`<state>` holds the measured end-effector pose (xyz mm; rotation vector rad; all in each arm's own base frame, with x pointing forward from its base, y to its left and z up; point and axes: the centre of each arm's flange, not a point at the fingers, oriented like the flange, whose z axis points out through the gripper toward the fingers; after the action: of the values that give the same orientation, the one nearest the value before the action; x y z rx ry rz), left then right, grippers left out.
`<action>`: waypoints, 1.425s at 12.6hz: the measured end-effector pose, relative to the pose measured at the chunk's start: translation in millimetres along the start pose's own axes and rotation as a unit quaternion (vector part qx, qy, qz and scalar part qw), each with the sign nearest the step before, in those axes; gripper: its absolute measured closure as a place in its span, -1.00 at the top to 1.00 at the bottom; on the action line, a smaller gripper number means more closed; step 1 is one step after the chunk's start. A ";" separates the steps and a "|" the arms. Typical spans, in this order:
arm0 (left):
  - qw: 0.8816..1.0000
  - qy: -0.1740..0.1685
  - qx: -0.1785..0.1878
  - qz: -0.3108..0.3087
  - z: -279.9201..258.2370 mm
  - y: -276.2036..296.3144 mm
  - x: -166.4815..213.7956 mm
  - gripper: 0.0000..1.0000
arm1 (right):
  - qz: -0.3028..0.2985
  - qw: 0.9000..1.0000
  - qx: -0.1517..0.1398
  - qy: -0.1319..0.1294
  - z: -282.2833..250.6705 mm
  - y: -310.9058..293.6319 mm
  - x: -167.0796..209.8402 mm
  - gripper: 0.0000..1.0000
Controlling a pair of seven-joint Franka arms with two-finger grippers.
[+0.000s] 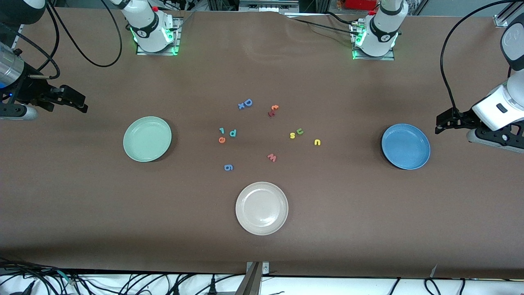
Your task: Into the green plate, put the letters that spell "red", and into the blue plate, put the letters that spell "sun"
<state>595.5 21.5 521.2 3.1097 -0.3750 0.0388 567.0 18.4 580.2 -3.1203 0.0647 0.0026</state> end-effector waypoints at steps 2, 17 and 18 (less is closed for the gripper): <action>1.000 0.000 0.000 0.000 -0.1 0.0 0.0 1.00 | 0.000 1.000 0.000 0.000 0.0 0.0 0.0 1.00; 1.000 0.029 0.007 0.008 -34.6 8.3 9.5 1.00 | -0.009 1.000 -0.001 -0.016 3.4 -10.5 -4.3 1.00; 0.999 0.030 0.008 0.008 -36.3 7.6 9.5 1.00 | -0.009 1.000 -0.001 -0.017 4.0 -10.9 -4.4 1.00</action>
<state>602.0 12.2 557.8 3.1120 -0.3987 0.1360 563.0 29.6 576.5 -3.1219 0.0352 0.0548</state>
